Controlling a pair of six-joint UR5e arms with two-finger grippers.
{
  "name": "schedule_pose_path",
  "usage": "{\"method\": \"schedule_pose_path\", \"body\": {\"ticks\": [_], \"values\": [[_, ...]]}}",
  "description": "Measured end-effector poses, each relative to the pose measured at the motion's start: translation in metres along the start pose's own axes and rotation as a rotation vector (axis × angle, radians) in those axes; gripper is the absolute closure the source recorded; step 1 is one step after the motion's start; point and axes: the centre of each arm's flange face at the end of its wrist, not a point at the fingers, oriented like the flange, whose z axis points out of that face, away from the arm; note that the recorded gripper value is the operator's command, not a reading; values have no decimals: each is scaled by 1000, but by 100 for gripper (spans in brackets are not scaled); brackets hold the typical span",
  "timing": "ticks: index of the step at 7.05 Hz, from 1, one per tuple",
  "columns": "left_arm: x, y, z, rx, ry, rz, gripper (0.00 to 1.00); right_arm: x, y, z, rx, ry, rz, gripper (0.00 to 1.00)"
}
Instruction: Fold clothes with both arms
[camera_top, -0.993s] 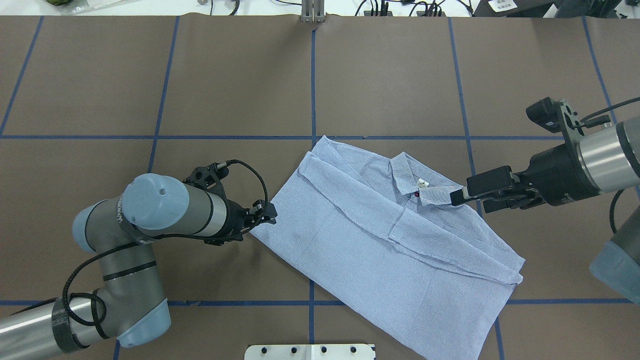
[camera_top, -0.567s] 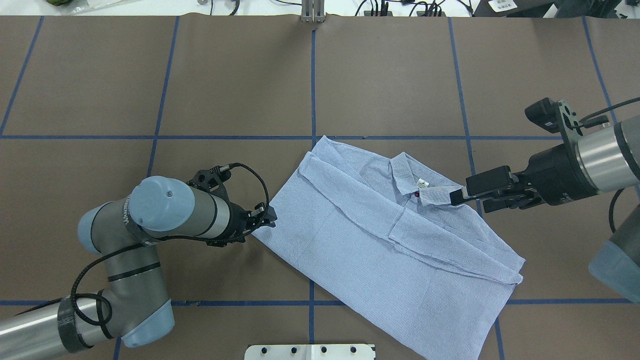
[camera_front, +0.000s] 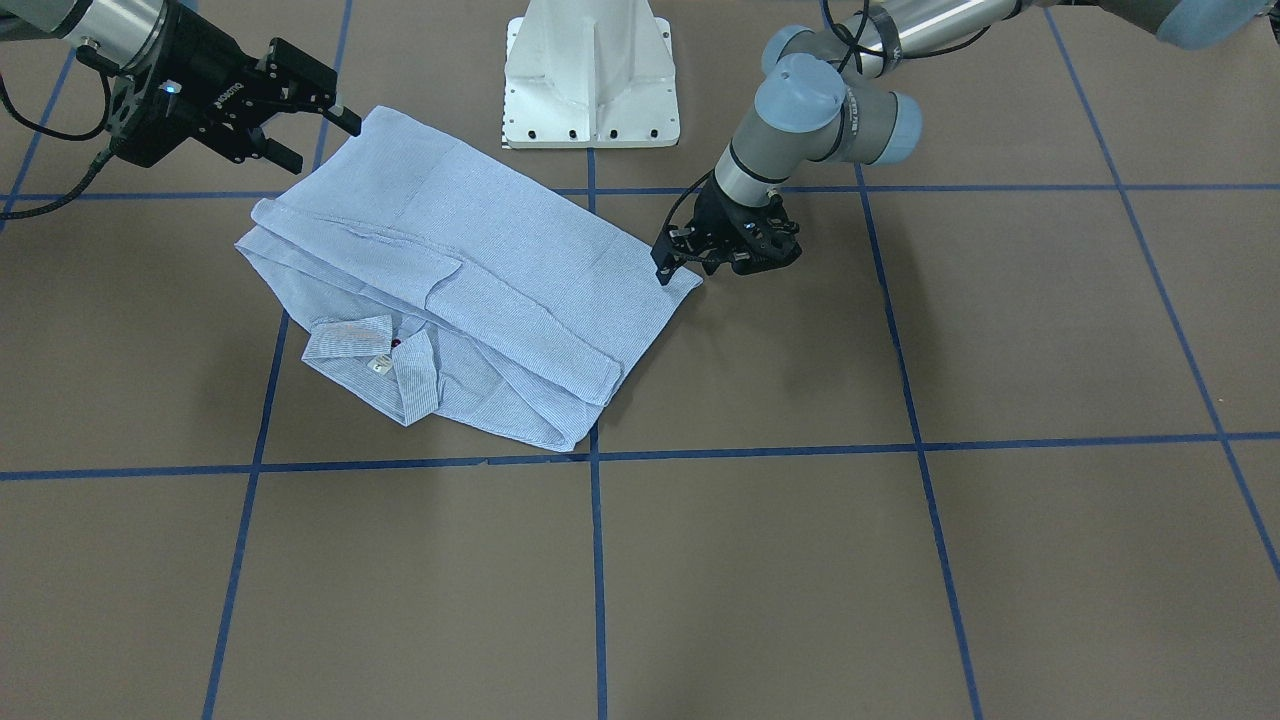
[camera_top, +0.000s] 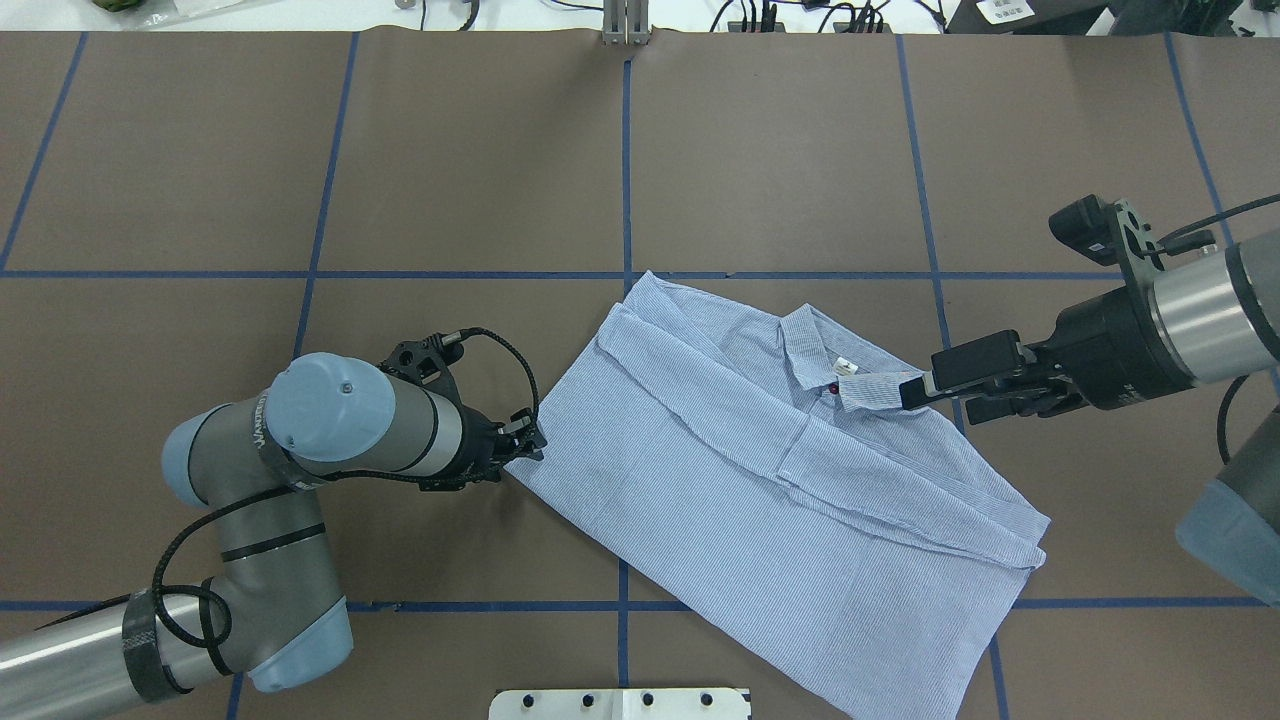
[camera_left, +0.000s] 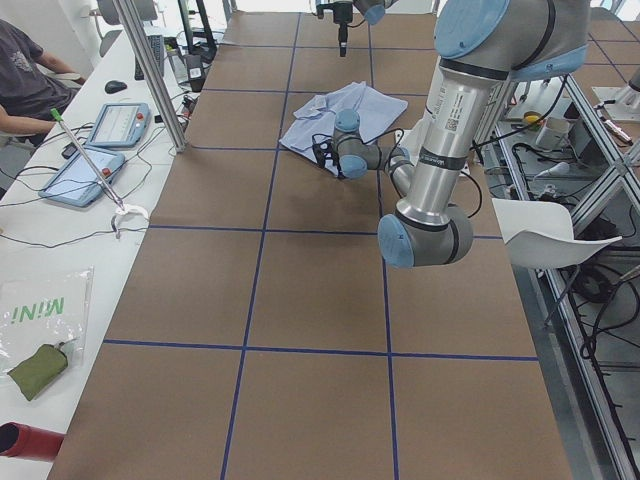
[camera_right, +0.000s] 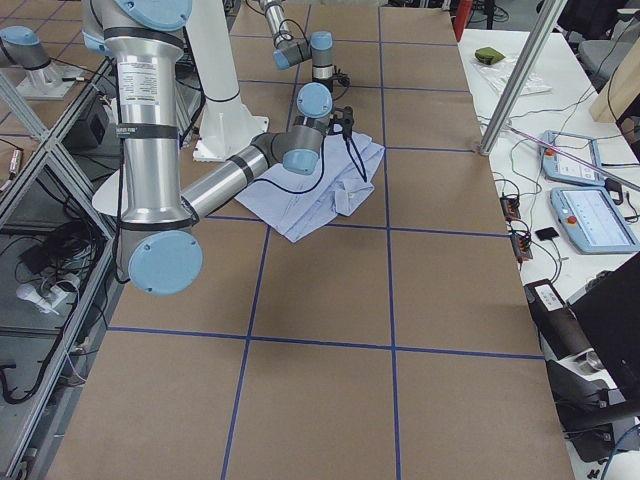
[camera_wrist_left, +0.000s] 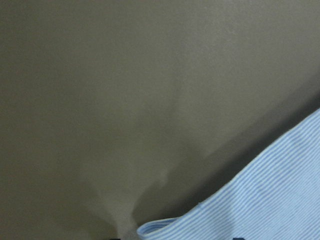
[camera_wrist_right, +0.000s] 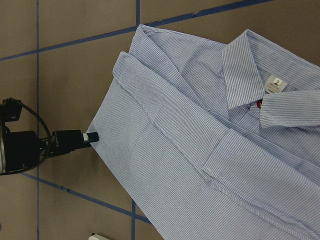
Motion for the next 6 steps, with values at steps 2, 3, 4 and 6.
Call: {"method": "schedule_pose_path", "body": {"ticks": [2, 3, 4, 6], "values": [[2, 1, 0, -1, 2, 0, 100, 1, 0, 0, 1, 2, 3, 0], [3, 1, -1, -4, 5, -1, 100, 2, 0, -1, 1, 3, 4, 0], [5, 2, -4, -7, 8, 0, 100, 2, -1, 0, 1, 4, 5, 0], [11, -11, -13, 12, 20, -8, 100, 3, -3, -3, 7, 4, 7, 0]]}}
